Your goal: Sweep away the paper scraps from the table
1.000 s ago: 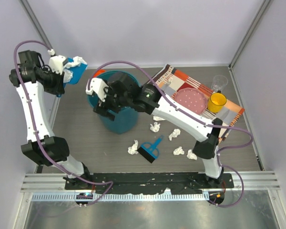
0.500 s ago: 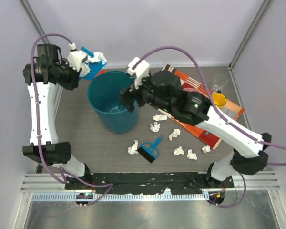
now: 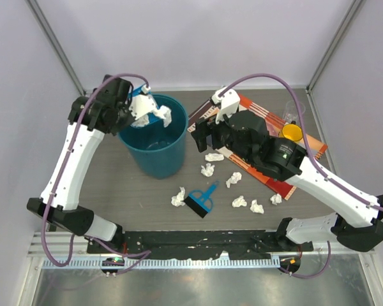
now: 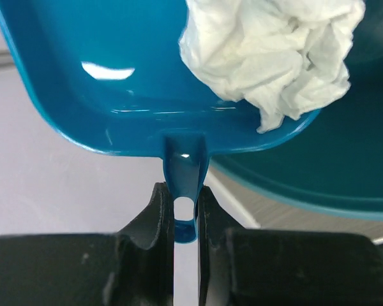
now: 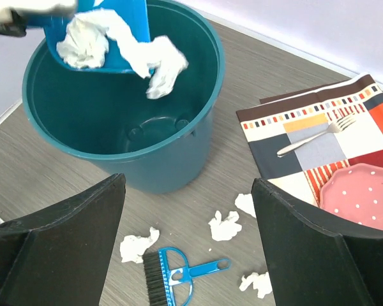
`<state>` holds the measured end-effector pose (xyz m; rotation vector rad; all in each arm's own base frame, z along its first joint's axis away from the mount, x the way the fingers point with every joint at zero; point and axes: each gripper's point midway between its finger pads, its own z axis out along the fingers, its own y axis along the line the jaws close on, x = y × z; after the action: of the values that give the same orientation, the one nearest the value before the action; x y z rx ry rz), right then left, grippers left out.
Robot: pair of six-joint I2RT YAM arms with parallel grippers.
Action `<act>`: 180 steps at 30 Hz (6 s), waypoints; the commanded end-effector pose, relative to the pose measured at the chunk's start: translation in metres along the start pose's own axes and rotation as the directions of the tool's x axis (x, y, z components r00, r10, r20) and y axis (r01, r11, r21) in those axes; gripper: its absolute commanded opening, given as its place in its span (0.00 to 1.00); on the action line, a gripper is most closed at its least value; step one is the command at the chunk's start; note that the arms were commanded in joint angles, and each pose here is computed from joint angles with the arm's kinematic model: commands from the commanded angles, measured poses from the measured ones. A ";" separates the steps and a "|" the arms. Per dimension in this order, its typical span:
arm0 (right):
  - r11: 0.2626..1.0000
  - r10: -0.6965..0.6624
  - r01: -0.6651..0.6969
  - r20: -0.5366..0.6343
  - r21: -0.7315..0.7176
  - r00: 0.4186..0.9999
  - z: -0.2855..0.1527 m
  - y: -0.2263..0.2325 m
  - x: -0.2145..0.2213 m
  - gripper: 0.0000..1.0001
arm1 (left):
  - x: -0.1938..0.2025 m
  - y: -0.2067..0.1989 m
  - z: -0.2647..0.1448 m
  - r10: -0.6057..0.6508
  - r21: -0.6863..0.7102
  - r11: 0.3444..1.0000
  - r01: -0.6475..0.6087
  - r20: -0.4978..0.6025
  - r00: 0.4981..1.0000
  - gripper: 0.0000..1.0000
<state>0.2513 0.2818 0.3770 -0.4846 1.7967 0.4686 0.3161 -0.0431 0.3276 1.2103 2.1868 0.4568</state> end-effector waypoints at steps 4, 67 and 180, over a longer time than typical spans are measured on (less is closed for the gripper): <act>0.998 0.064 -0.062 0.084 -0.021 0.994 -0.006 0.003 -0.025 0.86 | 0.053 0.019 -0.032 0.241 -0.192 0.929 -0.318 -0.340 0.909 0.00; 0.206 0.838 -0.391 0.044 0.897 0.544 0.038 -0.029 0.337 0.65 | 0.044 0.045 -0.012 -0.231 -0.313 0.902 0.296 0.230 0.945 0.00; 0.806 0.362 -0.495 0.391 0.325 0.846 -0.066 -0.135 -0.047 0.01 | -0.217 -0.228 -0.092 -0.387 0.720 0.682 -0.129 0.505 0.772 1.00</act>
<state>0.2744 0.1149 0.4196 0.2587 1.6465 0.3030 0.2039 -0.3207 0.2996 1.3864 1.9227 -0.7253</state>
